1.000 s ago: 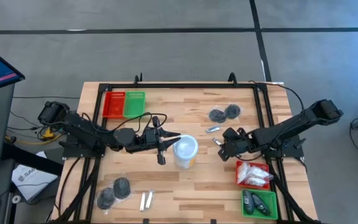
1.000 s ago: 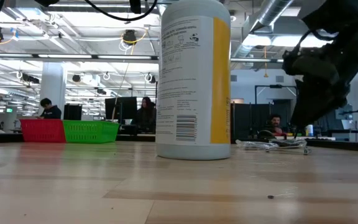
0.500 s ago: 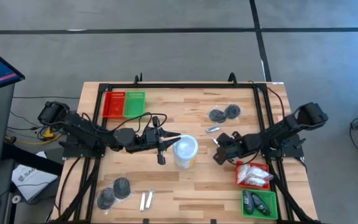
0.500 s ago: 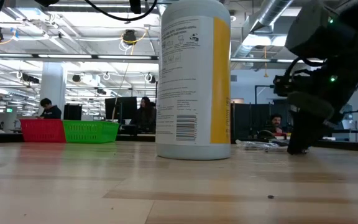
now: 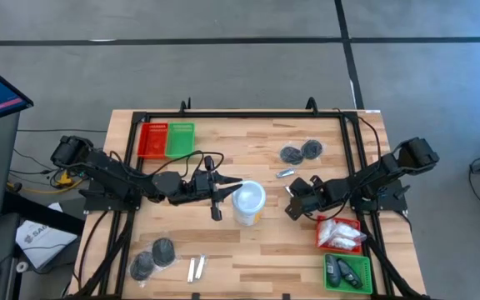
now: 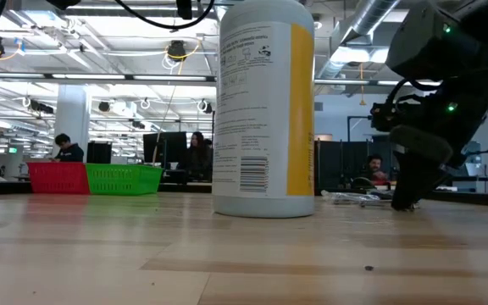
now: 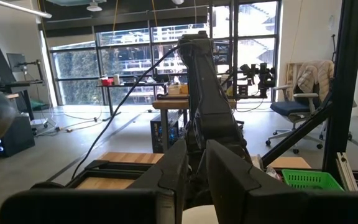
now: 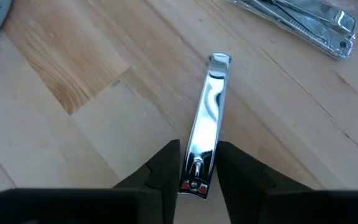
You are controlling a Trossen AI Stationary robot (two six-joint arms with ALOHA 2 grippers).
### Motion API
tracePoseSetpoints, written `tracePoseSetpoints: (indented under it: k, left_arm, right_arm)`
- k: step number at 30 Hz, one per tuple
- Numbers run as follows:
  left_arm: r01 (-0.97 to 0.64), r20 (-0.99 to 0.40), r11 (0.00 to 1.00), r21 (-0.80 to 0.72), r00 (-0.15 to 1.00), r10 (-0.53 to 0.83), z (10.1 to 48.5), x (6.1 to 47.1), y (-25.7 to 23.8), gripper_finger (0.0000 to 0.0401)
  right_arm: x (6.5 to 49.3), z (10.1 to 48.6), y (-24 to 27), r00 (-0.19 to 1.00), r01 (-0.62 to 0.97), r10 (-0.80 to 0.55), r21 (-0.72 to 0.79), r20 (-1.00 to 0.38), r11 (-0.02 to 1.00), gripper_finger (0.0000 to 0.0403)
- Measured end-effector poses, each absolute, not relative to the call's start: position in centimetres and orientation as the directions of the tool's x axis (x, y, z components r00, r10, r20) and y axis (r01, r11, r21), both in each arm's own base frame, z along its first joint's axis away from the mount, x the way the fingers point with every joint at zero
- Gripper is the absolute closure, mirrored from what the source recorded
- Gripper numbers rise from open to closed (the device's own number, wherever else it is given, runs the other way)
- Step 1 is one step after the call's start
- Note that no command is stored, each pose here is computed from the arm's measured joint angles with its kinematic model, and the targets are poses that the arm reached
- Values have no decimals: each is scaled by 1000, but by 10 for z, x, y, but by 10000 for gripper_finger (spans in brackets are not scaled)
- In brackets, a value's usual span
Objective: Pick & Place Travel size toiletries
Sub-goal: Put the silver nail clipper into the top red basket
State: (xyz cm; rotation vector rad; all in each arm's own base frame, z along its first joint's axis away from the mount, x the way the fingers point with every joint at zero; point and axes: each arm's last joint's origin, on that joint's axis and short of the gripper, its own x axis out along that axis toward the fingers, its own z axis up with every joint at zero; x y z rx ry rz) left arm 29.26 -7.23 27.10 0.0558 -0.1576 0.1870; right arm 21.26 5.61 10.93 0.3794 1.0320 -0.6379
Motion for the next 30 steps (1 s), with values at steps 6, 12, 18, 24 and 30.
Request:
tracePoseSetpoints:
  k: [6,12,18,24,30]
  left_arm:
    - [-189,161,981,41,970,181,271,293,-72,348]
    - [-189,161,981,41,970,181,271,293,-72,348]
    - [-190,161,981,41,970,181,271,293,-72,348]
    - [-190,161,981,41,970,181,271,293,-72,348]
    - [-190,161,981,41,970,181,271,293,-72,348]
  right_arm:
    - [212,109,56,357,627,-306,-16,-883,779,361]
    - [216,114,58,334,612,-292,-30,-896,790,361]
    - [226,130,61,302,561,-298,-84,-906,823,361]
    - [240,150,60,323,519,-341,-136,-883,844,361]
    - [249,177,55,315,510,-419,-220,-851,831,361]
